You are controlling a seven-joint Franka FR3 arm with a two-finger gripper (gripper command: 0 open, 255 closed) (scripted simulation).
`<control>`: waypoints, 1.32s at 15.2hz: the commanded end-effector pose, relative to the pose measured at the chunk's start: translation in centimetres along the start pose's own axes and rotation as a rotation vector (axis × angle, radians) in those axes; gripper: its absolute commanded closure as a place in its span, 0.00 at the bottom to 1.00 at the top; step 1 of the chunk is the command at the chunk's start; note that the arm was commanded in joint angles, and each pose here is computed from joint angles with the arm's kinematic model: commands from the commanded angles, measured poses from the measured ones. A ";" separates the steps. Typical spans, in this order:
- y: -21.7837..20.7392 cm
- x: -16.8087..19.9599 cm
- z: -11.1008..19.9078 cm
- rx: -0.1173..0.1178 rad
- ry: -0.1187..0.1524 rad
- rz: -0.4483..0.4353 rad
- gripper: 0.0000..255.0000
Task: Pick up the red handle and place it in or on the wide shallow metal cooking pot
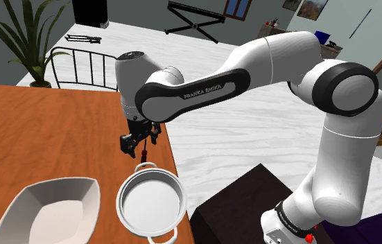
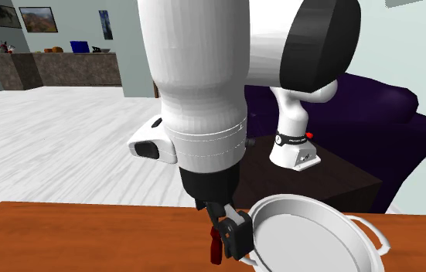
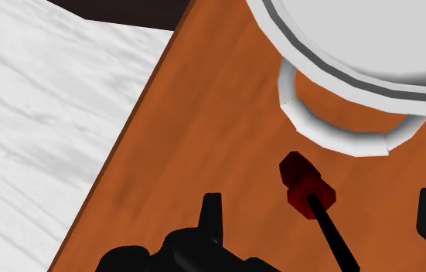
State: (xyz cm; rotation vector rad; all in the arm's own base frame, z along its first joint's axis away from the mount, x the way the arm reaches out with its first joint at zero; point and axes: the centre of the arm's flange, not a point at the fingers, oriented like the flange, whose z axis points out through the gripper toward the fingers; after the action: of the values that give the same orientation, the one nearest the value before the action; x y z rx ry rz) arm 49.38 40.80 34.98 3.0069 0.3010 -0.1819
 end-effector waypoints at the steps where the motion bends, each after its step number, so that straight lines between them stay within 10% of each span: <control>1: 0.0 0.0 0.0 0.000 0.000 0.000 1.00; 20: 0.5 -0.7 -5.2 0.000 0.000 0.000 1.00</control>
State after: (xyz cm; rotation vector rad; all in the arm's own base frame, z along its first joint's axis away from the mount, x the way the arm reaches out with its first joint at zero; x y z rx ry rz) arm 49.44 40.87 39.77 3.0070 0.3011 -0.1814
